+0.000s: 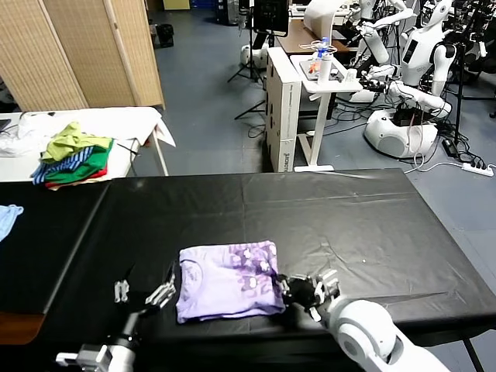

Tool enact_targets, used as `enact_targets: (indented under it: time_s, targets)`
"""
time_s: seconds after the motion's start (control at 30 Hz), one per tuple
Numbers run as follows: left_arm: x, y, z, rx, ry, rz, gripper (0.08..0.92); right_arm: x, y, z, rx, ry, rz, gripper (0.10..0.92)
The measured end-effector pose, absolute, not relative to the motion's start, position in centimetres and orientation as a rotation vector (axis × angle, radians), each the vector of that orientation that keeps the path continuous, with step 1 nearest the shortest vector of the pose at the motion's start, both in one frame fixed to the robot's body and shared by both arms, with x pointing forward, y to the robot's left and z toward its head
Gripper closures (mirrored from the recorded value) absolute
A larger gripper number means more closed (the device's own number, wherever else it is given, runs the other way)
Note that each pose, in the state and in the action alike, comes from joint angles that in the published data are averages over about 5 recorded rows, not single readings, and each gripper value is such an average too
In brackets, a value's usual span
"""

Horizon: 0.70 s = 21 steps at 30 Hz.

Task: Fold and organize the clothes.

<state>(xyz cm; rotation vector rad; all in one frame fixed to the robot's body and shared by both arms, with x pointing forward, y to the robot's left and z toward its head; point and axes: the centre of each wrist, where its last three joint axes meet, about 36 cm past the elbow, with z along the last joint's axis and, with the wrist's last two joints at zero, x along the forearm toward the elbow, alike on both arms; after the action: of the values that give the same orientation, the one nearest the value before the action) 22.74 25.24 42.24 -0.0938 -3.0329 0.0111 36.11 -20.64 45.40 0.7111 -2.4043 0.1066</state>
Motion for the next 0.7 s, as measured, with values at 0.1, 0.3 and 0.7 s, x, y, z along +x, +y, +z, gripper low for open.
enact_targets:
  time_s: [0.1, 0.3, 0.7]
  targets:
    - [22.3, 25.2, 42.2, -0.096, -3.019, 0.014, 0.092, 35.6, -21.3, 46.1, 0.670, -2.407, 0.151, 0.700]
    - [20.8, 24.9, 43.0, -0.061, -2.954, 0.041, 0.092, 33.7, -22.6, 48.2, 0.643, -2.444, 0.185, 0.305]
    - [17.8, 23.9, 44.7, -0.040, -2.870, 0.083, 0.092, 28.0, -25.9, 48.5, 0.526, -2.691, 0.096, 0.115]
